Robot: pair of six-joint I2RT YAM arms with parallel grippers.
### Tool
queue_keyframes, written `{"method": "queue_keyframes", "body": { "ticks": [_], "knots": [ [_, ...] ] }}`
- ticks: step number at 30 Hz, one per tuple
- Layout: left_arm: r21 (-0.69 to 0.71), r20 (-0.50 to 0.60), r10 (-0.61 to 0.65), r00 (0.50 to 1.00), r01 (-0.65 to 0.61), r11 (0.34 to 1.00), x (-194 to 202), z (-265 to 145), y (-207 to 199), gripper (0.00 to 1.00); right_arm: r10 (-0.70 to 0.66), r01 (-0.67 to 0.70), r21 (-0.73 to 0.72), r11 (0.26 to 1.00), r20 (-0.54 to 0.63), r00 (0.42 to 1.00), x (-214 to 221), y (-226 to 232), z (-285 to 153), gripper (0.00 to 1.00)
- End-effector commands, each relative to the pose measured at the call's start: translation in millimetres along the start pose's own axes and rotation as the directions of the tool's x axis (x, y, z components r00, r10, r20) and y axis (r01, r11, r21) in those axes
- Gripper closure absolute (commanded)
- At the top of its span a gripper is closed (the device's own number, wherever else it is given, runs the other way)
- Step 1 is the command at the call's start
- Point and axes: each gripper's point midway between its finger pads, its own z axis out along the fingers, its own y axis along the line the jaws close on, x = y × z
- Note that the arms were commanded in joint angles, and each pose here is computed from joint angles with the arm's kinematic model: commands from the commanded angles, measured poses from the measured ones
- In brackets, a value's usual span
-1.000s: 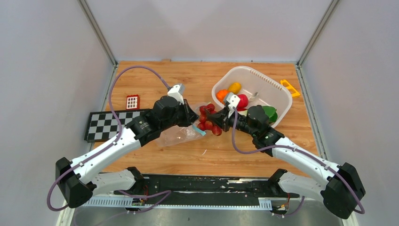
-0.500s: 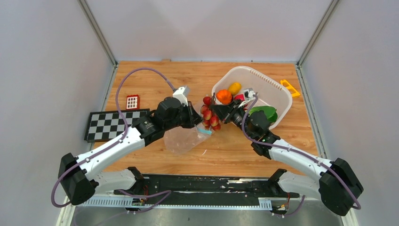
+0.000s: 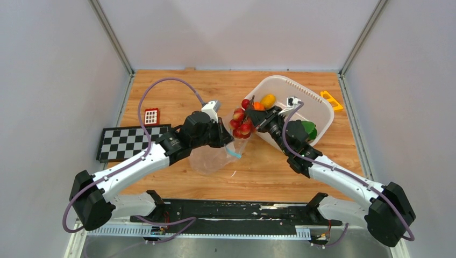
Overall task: Place the food in the zip-top bag and seal the zipper
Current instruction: Place the fake fruit in the zipper food storage bag.
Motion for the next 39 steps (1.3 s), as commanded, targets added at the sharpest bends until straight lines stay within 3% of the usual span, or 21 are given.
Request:
{"method": "queue_keyframes", "body": {
  "ticks": [1,7,17,23,31,35,37,39],
  "knots": [
    [0.067,0.028,0.009,1.0,-0.01,0.998,-9.8,-2.0,-15.8,1.0,0.04,-0.04,-0.018,0.999,-0.01,0.999,2.2,7.1,0.2,1.0],
    [0.082,0.092,-0.033,0.995,0.025,0.996,-23.3,-7.8,-21.2,1.0,-0.012,0.006,-0.078,0.997,-0.08,0.997,45.0,3.4,-15.9,1.0],
    [0.035,0.231,-0.089,0.969,0.083,0.996,-47.4,-27.8,-12.4,1.0,-0.174,0.167,-0.263,0.95,-0.004,0.985,61.0,-0.9,-59.2,1.0],
    [0.028,0.244,-0.086,0.966,0.082,0.996,-50.0,-28.8,-11.2,1.0,-0.327,0.304,-0.459,0.835,0.031,0.945,61.8,32.6,-79.7,1.0],
    [0.045,0.225,-0.101,0.969,0.094,0.995,-49.2,-24.0,-16.1,1.0,-0.422,0.348,-0.627,0.697,0.033,0.906,80.5,50.1,-103.9,1.0],
    [0.051,0.23,-0.099,0.968,0.09,0.995,-51.5,-25.0,-18.3,1.0,-0.525,0.388,-0.707,0.591,0.028,0.85,94.2,56.8,-115.1,1.0],
    [0.058,0.226,-0.101,0.969,0.09,0.994,-51.3,-24.7,-20.1,1.0,-0.567,0.414,-0.711,0.569,0.025,0.823,97.4,55.6,-112.7,1.0],
    [0.074,0.221,-0.1,0.97,0.085,0.994,-50.9,-25.4,-23.1,1.0,-0.574,0.44,-0.657,0.613,0.012,0.819,94.8,45.5,-103.3,1.0]
  ]
}}
